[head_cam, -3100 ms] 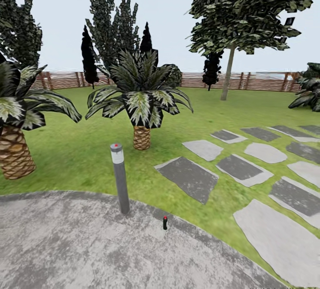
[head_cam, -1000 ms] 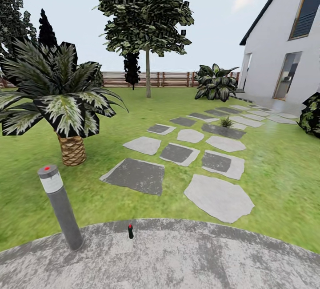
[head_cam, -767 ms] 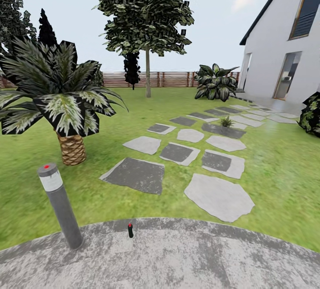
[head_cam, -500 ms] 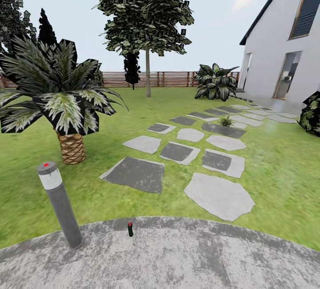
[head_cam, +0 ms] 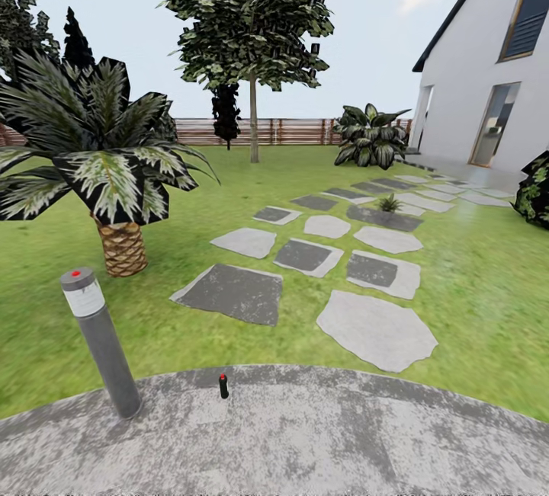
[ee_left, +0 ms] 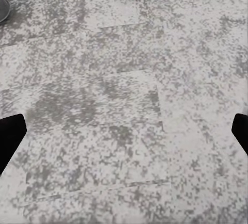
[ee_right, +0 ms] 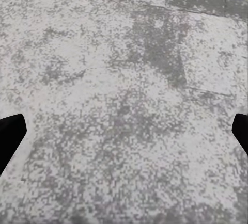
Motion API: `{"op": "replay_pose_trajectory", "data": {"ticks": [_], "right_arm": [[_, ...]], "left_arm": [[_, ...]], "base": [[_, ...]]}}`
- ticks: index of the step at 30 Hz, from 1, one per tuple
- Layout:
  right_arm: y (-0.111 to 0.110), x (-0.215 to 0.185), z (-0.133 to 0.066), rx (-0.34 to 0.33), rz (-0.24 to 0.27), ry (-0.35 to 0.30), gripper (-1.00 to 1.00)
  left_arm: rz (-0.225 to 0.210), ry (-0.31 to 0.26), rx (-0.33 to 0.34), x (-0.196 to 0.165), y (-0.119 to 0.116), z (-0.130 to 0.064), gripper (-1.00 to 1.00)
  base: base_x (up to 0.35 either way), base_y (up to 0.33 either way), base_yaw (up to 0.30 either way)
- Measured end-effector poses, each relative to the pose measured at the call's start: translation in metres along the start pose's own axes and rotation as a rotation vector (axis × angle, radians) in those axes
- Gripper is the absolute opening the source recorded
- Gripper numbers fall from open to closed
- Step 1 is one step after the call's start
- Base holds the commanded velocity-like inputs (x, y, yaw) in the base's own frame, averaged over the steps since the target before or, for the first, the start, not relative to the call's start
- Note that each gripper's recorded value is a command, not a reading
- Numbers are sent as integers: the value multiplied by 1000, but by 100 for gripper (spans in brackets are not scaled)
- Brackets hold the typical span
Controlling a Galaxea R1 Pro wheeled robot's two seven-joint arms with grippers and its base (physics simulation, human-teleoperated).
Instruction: Pick up the pesticide atomizer in the garden and spray insectifuge to fully cover both potted plants in the garden.
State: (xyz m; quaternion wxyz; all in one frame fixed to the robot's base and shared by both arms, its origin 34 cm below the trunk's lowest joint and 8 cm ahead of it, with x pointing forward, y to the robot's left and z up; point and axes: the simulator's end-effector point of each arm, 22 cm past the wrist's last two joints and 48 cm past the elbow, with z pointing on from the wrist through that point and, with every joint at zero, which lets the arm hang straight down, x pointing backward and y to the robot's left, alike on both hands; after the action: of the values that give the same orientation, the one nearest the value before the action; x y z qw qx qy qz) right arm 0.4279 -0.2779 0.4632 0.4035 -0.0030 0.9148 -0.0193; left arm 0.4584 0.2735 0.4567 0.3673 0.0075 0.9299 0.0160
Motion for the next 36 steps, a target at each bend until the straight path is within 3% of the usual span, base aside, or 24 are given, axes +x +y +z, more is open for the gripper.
{"op": "replay_pose_trajectory", "data": {"ticks": [30,36], "right_arm": [[4,59,33,-2,-1,22,100],[4,42,46,-2,-1,-37,100]], "left_arm": [[0,21,2,56,-3,38,100],[-1,1,3,49,-5,52,100]], "base": [[0,0,0],[0,0,0]]}}
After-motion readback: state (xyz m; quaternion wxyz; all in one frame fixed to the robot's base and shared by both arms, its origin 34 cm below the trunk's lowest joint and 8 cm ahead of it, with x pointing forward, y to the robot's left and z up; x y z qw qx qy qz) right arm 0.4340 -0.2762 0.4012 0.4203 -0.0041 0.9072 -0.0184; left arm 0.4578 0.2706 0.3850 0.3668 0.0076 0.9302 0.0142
